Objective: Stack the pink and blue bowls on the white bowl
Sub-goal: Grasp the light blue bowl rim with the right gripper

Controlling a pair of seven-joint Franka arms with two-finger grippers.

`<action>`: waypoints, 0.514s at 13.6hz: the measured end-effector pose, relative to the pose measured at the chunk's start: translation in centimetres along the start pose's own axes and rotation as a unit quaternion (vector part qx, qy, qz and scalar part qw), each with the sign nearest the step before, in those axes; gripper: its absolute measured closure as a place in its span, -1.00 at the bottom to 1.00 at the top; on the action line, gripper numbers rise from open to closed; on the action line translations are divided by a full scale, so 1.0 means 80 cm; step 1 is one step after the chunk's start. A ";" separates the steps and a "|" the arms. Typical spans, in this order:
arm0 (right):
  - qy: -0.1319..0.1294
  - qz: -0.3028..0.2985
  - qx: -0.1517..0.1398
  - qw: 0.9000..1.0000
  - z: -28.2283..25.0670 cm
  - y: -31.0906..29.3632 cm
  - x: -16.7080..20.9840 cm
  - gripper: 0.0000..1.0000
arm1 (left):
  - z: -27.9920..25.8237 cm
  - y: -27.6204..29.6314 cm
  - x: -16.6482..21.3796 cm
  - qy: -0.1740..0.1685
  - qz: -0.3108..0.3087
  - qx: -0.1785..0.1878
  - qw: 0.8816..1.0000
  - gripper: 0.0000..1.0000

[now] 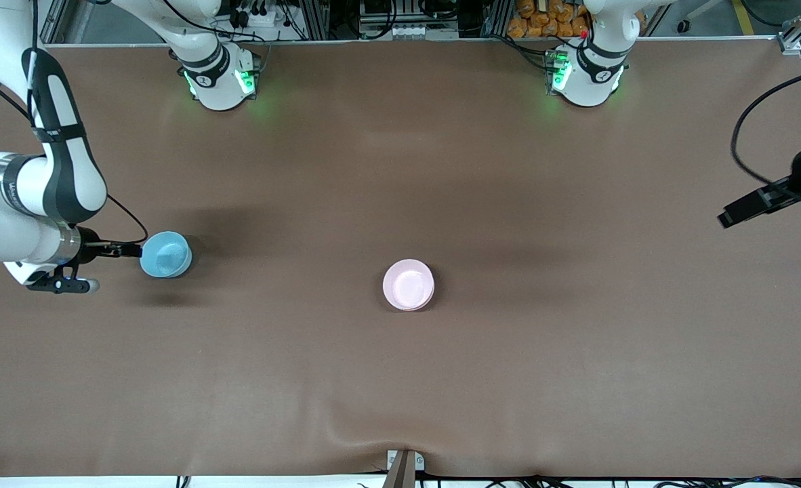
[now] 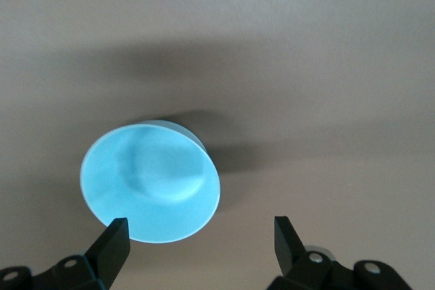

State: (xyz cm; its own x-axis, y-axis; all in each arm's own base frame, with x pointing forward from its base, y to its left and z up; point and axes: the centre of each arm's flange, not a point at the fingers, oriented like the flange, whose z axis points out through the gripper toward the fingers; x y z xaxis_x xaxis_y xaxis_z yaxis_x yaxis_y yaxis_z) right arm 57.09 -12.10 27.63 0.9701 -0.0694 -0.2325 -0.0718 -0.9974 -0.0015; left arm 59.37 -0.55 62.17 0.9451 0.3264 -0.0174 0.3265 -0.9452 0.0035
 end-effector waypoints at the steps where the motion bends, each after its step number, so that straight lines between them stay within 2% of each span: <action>1: -0.002 -0.001 0.004 1.000 0.009 0.005 -0.003 -0.76 | 0.000 -0.007 -0.006 -0.001 0.003 0.003 1.000 -1.00; 3: -0.005 -0.004 0.009 1.000 0.024 0.011 -0.007 -0.37 | -0.001 -0.008 -0.021 -0.003 0.005 0.010 1.000 -1.00; 4: -0.008 -0.003 0.011 1.000 0.030 0.012 -0.008 -0.37 | -0.002 -0.006 -0.027 -0.003 0.007 0.012 1.000 -1.00; 6: -0.011 -0.002 0.017 1.000 0.043 0.011 -0.006 -0.09 | -0.005 -0.006 -0.033 -0.001 0.008 0.013 1.000 -1.00; 7: -0.013 -0.002 0.018 1.000 0.049 0.011 -0.005 -0.08 | -0.006 -0.006 -0.034 -0.001 0.009 0.014 1.000 -1.00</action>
State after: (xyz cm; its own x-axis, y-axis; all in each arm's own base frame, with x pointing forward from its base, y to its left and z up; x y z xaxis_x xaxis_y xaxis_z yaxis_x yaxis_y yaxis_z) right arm 55.70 -12.87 23.88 0.9640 -0.0642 -0.2581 -0.0766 -0.9963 -0.0381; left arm 56.62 -0.98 62.68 0.9509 0.3089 -0.0187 0.3085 -0.9510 -0.0233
